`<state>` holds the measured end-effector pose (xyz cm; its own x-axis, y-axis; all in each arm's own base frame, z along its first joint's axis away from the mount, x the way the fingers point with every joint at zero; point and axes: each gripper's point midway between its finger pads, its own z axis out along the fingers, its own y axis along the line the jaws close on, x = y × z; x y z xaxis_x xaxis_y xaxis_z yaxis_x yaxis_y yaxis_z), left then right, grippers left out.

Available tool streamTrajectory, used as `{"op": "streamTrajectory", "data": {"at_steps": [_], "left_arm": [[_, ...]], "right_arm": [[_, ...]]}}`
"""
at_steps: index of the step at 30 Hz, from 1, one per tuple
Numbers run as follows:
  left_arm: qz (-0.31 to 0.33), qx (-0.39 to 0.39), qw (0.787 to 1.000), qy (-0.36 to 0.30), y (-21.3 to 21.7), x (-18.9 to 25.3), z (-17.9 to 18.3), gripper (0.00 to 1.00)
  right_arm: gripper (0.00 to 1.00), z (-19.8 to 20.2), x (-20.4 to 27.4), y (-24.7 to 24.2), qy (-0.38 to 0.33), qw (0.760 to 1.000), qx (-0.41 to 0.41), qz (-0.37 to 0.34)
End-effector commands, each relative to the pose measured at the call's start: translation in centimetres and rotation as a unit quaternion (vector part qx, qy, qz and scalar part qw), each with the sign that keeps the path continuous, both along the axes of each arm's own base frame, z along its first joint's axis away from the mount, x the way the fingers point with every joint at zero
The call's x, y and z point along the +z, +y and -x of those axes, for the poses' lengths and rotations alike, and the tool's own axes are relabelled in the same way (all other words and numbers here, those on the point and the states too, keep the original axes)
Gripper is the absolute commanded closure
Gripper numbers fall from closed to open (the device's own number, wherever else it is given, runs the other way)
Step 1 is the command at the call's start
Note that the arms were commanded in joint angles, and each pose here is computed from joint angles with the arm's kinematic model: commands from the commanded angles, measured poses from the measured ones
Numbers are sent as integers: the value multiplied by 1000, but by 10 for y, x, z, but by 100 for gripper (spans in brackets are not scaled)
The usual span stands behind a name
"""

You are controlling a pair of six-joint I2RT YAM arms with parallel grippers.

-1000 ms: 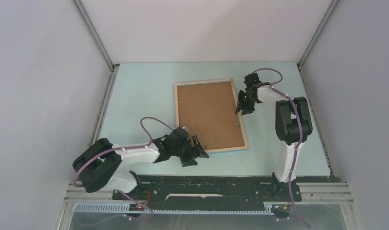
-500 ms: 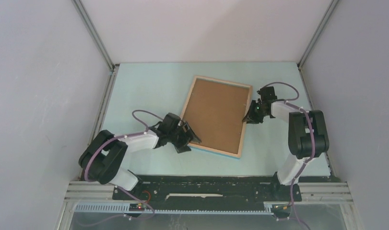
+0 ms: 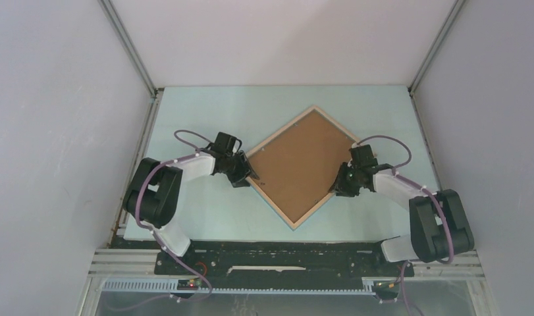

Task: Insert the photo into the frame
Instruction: Adjust the photo frame at the center of the board, then install the photo frame at the center of the board.

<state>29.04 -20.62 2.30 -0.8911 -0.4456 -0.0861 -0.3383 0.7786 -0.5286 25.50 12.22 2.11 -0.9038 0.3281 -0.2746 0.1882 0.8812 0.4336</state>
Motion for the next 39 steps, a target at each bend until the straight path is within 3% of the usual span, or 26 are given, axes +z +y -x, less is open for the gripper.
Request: {"op": "streamTrajectory", "data": {"at_steps": [1, 4, 6, 9, 12, 17, 21, 39], "left_arm": [[-53, -29, 997, -49, 12, -8, -28, 50], [-76, -31, 995, -55, 22, -9, -27, 53], [-92, -36, 993, -57, 28, -10, -26, 52], [-106, -42, 991, -66, 33, -10, -28, 40], [-107, -42, 991, -69, 34, -11, -30, 37], [-97, -24, 992, -71, 41, -15, -31, 51], [-85, -12, 993, -77, 44, -17, -32, 59], [-78, 0, 993, -89, 45, -18, -34, 84]], "right_arm": [[57, 23, 23, 20, -10, 995, 87, 50], [45, -11, 64, 4, -90, 983, 77, 141], [43, -32, 91, 13, -134, 978, 88, 136], [41, -53, 109, 66, -157, 978, 138, 30], [44, -59, 111, 132, -135, 967, 197, -91], [51, -64, 107, 216, -120, 938, 267, -186], [58, -67, 85, 248, -92, 930, 279, -223], [62, -64, 12, 261, -32, 938, 280, -201]]}}
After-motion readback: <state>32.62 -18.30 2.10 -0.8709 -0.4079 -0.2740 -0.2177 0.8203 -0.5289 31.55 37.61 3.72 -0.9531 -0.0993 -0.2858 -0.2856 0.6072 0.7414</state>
